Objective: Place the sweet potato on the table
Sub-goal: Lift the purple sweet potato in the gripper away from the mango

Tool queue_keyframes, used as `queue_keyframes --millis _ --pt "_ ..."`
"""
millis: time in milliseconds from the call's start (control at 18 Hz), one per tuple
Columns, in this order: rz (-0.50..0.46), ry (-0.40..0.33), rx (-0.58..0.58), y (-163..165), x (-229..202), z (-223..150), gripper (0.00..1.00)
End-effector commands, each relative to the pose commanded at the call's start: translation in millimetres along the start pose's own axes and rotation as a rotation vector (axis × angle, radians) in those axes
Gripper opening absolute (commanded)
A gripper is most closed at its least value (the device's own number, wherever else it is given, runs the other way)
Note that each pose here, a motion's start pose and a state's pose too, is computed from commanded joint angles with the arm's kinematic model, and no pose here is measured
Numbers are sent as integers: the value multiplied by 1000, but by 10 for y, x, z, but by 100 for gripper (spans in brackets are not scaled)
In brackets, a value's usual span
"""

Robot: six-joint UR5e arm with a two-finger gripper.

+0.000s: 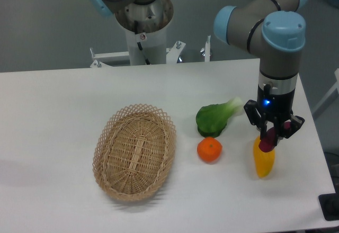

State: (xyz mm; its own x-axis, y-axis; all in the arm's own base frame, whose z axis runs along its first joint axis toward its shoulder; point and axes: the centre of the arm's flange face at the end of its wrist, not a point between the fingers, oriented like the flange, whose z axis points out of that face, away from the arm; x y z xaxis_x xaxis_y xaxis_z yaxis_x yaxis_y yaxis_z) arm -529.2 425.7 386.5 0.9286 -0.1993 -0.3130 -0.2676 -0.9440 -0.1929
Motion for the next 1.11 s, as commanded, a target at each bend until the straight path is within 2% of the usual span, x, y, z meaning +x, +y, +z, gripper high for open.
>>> queue_keyframes --millis 444,778,1000,1111 --pt "-28 15 -5 -1 78 64 28" --pt "-89 23 -5 -15 120 133 28" --pt "-91 33 -10 -111 179 196 28" --pt "-118 41 -22 -269 264 286 28"
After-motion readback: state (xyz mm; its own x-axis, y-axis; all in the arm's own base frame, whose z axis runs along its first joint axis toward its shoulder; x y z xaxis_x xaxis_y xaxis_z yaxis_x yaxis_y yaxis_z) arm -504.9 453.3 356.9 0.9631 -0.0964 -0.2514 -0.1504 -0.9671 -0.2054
